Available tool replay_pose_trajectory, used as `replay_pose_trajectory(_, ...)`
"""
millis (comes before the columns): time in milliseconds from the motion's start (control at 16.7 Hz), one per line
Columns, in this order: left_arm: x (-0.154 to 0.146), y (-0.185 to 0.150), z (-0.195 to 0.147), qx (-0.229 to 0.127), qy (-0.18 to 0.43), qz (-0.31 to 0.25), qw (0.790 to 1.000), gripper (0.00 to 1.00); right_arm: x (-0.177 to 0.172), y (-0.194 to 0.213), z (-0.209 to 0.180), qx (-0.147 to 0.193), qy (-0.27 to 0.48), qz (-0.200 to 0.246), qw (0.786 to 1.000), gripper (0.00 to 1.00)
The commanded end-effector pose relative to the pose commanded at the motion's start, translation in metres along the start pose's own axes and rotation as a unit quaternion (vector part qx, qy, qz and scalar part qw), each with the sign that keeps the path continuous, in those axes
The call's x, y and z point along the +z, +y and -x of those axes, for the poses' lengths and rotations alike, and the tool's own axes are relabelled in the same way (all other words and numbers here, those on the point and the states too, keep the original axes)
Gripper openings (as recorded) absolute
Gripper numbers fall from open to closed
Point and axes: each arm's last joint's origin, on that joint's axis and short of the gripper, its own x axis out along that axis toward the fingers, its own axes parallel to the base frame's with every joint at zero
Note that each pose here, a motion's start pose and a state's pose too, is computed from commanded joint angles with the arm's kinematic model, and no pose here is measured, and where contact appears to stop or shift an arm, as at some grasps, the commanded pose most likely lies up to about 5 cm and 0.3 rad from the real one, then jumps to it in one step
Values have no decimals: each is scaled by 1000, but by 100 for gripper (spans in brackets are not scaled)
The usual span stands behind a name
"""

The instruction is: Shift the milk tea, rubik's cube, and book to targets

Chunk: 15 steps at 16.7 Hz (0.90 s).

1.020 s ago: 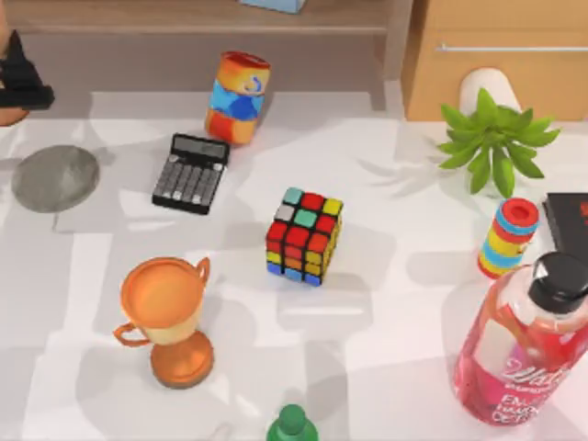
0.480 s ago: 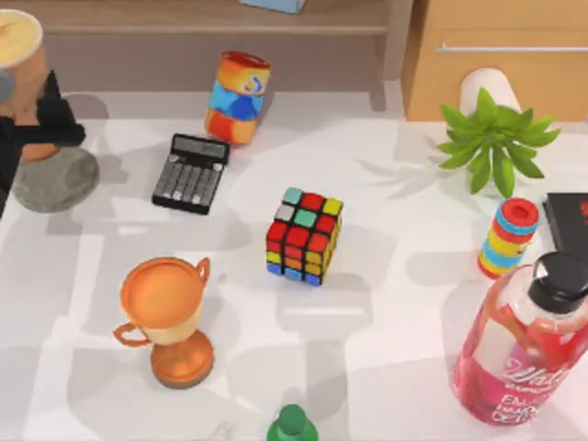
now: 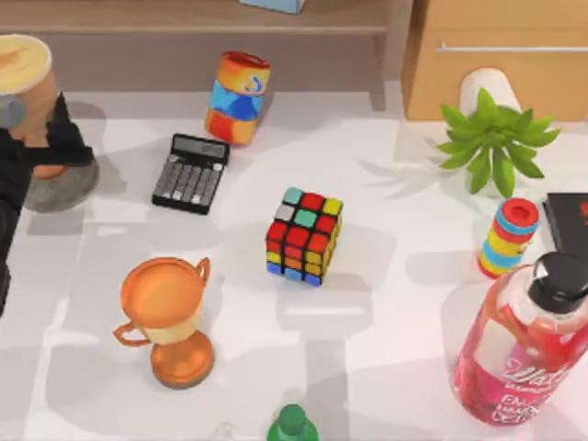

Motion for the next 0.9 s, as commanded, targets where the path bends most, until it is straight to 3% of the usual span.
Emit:
replay_pose_trajectory(180, 0, 0, 0, 0, 0, 0, 1000, 0, 0, 0, 0, 0, 0, 0, 1000, 100)
replay_pose_trajectory(900, 0, 0, 0, 0, 0, 0, 1000, 90, 0, 0, 0, 0, 0, 0, 1000, 100)
